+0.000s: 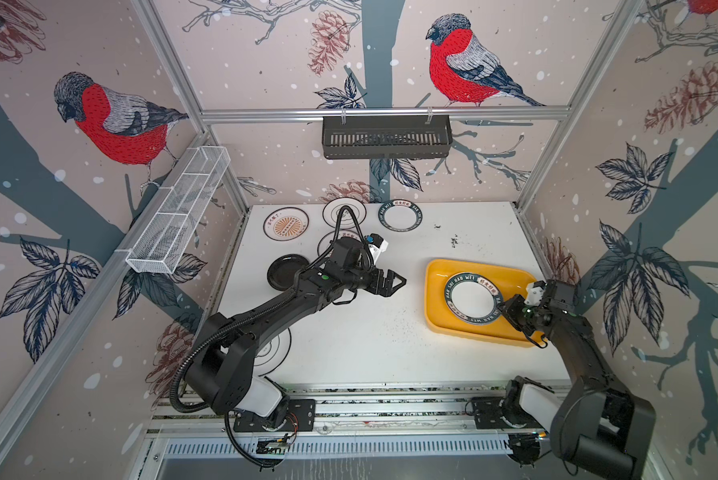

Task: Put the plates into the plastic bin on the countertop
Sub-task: 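Open the right gripper to release the green plate, then reach the right gripper across to the orange-sunburst plate's rim, then grip the orange-sunburst plate's rim with the right gripper and lift it, then carry the orange-sunburst plate over the yellow bin with the right gripper, then lower the orange-sunburst plate onto the stack in the bin, then open the right gripper and raise it away from the bin, then reach the right gripper to the green HAO SHI HAO WEI plate's rim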

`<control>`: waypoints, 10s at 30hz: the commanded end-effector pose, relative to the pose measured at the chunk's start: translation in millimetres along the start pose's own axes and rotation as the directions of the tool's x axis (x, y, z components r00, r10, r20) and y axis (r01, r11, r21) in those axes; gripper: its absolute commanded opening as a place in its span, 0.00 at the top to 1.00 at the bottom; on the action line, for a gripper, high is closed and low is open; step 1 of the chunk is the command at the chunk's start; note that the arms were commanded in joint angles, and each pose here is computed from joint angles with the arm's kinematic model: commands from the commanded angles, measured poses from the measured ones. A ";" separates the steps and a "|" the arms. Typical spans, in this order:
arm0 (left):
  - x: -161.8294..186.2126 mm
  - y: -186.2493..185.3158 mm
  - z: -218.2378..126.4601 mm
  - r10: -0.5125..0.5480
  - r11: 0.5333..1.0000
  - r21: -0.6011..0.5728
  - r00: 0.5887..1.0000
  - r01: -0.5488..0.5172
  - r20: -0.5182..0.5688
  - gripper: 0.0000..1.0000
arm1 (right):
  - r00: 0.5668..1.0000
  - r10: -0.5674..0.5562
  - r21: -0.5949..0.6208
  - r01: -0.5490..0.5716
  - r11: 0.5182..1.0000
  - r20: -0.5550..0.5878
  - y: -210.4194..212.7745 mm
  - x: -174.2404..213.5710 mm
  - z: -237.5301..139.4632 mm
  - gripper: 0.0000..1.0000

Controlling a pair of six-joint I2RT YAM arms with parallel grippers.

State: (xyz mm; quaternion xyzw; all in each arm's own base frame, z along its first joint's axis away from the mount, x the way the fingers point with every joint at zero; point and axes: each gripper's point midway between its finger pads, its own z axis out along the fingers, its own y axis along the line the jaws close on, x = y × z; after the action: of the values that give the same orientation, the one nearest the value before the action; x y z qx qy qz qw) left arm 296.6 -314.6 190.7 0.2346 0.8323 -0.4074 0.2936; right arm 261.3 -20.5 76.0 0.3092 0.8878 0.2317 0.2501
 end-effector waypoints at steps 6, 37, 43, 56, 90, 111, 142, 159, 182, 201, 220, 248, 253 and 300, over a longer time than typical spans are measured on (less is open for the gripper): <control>-4.7 1.4 -2.1 -0.009 1.000 -0.002 1.000 0.009 0.015 0.04 | 0.998 -0.003 0.064 -0.001 0.998 0.058 -5.2 -13.6 -9.0 0.47; -62.3 100.4 -114.9 -0.092 0.903 -0.342 0.894 0.260 0.438 0.04 | 0.794 -0.522 -0.384 0.608 0.695 0.313 334.1 -10.5 44.2 0.01; -65.2 120.6 -139.2 -0.102 0.857 -0.397 0.863 0.329 0.494 0.04 | 0.798 -0.571 -0.495 0.581 0.646 0.191 383.2 39.6 119.6 0.01; -49.1 205.2 -168.8 -0.429 0.758 -0.205 0.710 0.619 0.559 0.04 | 0.791 -0.607 -0.569 0.468 0.676 -0.071 398.8 112.9 218.7 0.14; -54.6 202.8 -176.6 -0.398 0.791 -0.174 0.709 0.587 0.582 0.04 | 0.862 -0.416 -0.457 0.258 0.851 -0.288 341.2 149.6 302.3 0.90; -51.7 202.9 -163.3 -0.416 0.798 -0.168 0.731 0.579 0.541 0.04 | 0.860 -0.481 -0.478 0.356 0.803 -0.167 366.1 120.0 258.9 0.97; -57.3 124.0 -101.2 -0.309 0.919 -0.133 0.888 0.371 0.341 0.04 | 0.906 -0.422 -0.586 0.330 0.740 -0.023 369.0 51.7 138.5 0.98; -30.4 16.4 -31.6 -0.178 0.966 0.204 0.981 0.160 0.072 0.04 | 0.976 -0.218 -0.466 0.204 0.861 0.024 252.9 3.9 37.7 0.98; 6.8 -40.5 -8.7 0.005 0.944 0.329 0.998 0.018 -0.068 0.04 | 0.988 0.027 -0.342 0.026 0.939 0.150 119.4 -18.6 -43.2 0.98; 27.9 -52.1 16.2 -0.009 0.911 0.405 0.983 0.083 -0.182 0.04 | 0.980 0.133 -0.249 -0.094 0.964 0.145 49.6 -11.0 -22.7 0.98; 31.6 -40.6 22.6 -0.007 0.933 0.350 0.978 0.082 -0.208 0.04 | 0.984 0.152 -0.155 -0.137 0.978 0.093 19.0 -7.3 -3.7 0.94; 19.7 -14.5 19.7 -0.063 0.956 0.274 0.985 0.105 -0.160 0.04 | 0.979 0.168 -0.052 -0.163 0.985 0.115 3.3 -17.2 -0.2 0.38; 16.5 -10.9 17.6 -0.070 0.959 0.262 0.987 0.106 -0.146 0.04 | 0.980 0.157 -0.057 -0.151 0.987 0.124 6.3 -19.3 -3.7 0.32; -59.7 106.0 -96.0 -0.160 0.945 -0.219 0.928 0.242 0.337 0.04 | 0.918 -0.277 -0.158 0.330 0.931 0.285 282.4 -113.3 118.7 0.01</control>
State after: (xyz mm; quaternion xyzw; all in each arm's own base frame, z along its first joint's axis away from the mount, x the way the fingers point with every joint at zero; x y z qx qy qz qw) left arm 374.7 -182.1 213.4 0.0366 0.8531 -0.3053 0.4215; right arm 509.8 117.6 173.7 0.1735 0.8681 0.2115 0.4143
